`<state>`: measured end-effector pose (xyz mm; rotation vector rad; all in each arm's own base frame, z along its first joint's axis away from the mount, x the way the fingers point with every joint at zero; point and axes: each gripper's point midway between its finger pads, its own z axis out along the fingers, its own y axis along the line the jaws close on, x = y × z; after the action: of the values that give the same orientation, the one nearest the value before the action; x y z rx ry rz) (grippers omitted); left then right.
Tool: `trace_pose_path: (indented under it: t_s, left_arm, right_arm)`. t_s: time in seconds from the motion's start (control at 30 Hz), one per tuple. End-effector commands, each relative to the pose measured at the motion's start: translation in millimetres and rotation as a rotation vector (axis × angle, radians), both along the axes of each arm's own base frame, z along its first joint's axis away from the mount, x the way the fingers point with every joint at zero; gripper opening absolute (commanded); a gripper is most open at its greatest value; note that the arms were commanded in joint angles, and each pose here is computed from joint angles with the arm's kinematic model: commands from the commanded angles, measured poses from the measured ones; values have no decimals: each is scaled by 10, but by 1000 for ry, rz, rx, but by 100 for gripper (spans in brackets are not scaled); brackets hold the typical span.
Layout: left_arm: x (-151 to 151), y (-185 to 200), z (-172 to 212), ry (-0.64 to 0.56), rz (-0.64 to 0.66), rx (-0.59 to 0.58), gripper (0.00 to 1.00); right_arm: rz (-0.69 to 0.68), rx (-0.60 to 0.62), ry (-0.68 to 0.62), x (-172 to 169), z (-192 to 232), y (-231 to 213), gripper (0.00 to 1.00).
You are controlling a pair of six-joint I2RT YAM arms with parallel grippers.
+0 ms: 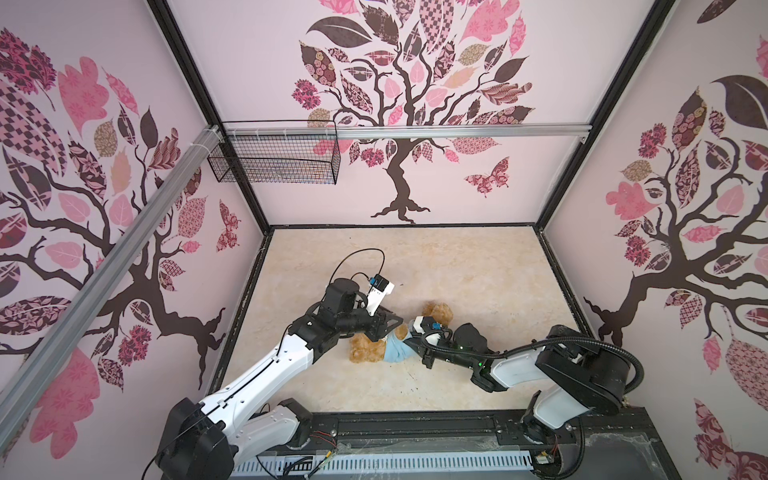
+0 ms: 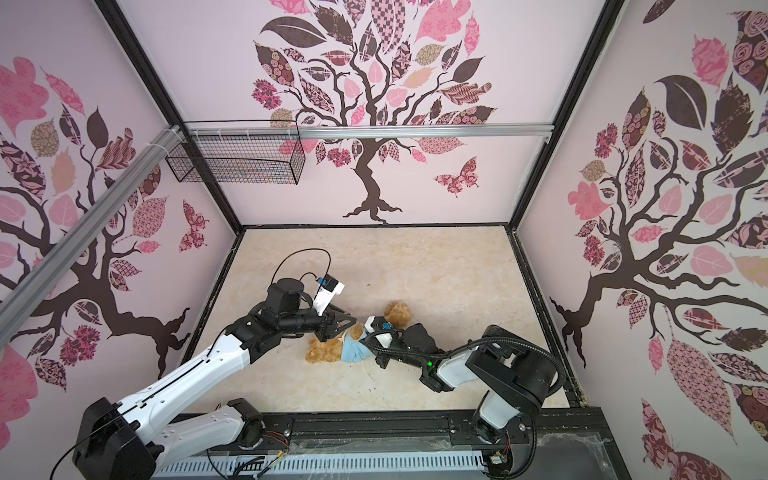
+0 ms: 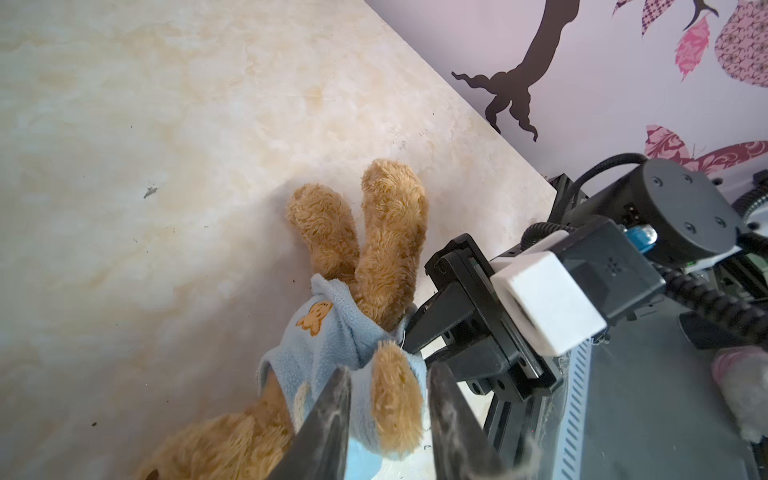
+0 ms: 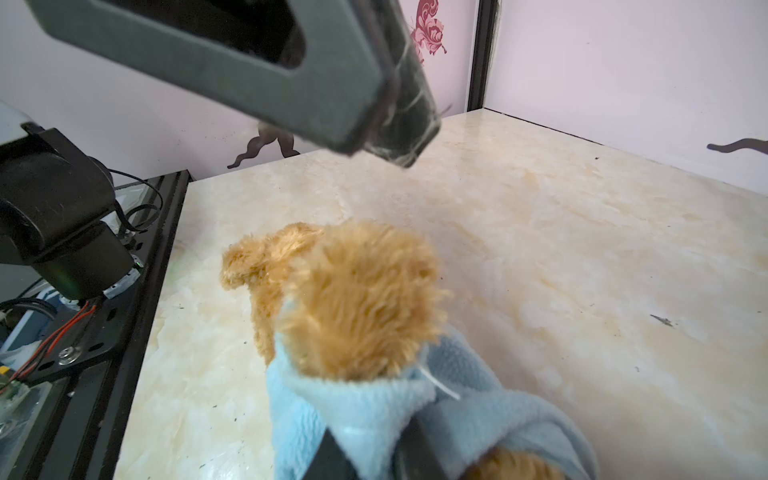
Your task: Dress the teddy bear
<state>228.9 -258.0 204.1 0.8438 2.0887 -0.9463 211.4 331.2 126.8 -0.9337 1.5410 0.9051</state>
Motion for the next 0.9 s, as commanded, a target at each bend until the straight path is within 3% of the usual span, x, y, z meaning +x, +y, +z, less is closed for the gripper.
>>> trace_pose_path:
  t_s: [0.0, 0.43, 0.77, 0.87]
  left_arm:
    - [-9, -7, 97, -57, -43, 41, 36]
    - [-18, -215, -15, -78, -112, 100, 34]
    - [-10, -243, -170, -63, -131, 153, 17]
    - [-29, -233, -200, -60, -140, 163, 6]
  right_arm:
    - [19, 21, 16, -23, 29, 30, 13]
    - [28, 32, 30, -35, 49, 41, 12]
    - [25, 39, 30, -42, 73, 30, 12]
    - [19, 47, 28, -36, 102, 24, 12]
